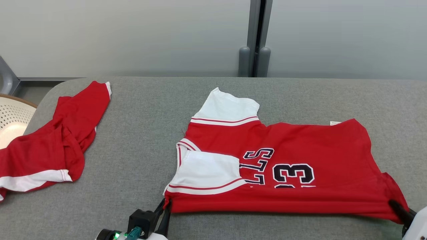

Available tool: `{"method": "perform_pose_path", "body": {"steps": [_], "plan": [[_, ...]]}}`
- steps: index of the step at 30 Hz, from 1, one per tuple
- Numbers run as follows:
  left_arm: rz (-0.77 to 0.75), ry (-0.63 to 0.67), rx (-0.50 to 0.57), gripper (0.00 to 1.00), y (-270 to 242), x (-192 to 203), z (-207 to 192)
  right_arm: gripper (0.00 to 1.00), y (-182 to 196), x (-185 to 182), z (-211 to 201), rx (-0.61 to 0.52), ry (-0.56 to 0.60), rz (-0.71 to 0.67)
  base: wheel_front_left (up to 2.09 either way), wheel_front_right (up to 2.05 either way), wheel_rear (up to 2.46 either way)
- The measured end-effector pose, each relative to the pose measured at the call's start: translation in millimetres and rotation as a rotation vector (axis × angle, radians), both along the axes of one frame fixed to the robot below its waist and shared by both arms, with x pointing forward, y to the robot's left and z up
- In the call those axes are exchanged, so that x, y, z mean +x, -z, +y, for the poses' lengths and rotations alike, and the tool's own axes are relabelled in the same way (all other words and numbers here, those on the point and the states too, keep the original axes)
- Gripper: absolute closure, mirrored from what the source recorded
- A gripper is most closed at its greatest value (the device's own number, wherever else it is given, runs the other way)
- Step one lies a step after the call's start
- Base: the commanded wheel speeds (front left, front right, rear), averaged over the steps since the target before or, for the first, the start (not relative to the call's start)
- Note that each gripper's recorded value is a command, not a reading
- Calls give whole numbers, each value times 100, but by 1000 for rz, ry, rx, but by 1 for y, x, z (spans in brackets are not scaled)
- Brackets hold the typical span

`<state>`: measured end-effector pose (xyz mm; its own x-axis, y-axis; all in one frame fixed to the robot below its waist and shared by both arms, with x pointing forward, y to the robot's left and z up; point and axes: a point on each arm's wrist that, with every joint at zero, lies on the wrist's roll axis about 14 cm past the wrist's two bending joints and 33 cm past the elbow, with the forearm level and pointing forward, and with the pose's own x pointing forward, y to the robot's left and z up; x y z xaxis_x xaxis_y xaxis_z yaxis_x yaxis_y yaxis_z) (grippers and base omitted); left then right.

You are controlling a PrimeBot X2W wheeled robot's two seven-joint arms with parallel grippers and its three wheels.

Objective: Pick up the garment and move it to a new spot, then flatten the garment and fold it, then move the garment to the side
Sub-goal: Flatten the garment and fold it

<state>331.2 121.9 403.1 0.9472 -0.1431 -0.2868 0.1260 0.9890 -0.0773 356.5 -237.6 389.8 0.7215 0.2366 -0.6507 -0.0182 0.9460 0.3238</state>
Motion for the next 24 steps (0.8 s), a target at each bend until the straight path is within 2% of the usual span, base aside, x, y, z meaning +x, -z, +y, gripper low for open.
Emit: {"method": "perform_pose_path", "body": {"steps": [2, 3, 4, 5, 6, 12, 21, 24], "plan": [[9, 4, 0, 100, 1, -1, -2, 100, 5, -6, 2, -4, -2, 14, 0, 0, 0], [15, 8, -2, 81, 2, -2, -3, 76, 7, -8, 3, 0, 1, 18, 0, 0, 0], [24, 12, -2, 54, 4, -3, -4, 0, 7, -9, 5, 7, 5, 18, 0, 0, 0], [41, 19, 2, 11, 7, -5, -6, 0, 7, -9, 6, 13, 10, 14, 0, 0, 0], [57, 25, 4, 0, 11, -8, -7, 0, 6, -9, 6, 17, 17, 8, 0, 0, 0], [46, -18, 7, 0, 11, -4, 2, 0, -9, 2, 3, -11, 42, -103, 0, 0, 0], [-287, -146, -97, 0, -85, 59, 24, 0, -63, 47, 18, -33, 55, -463, 0, 0, 0], [-307, -119, -105, 0, -90, 69, 17, 0, -70, 57, 25, -35, 48, -524, 0, 0, 0]]}}
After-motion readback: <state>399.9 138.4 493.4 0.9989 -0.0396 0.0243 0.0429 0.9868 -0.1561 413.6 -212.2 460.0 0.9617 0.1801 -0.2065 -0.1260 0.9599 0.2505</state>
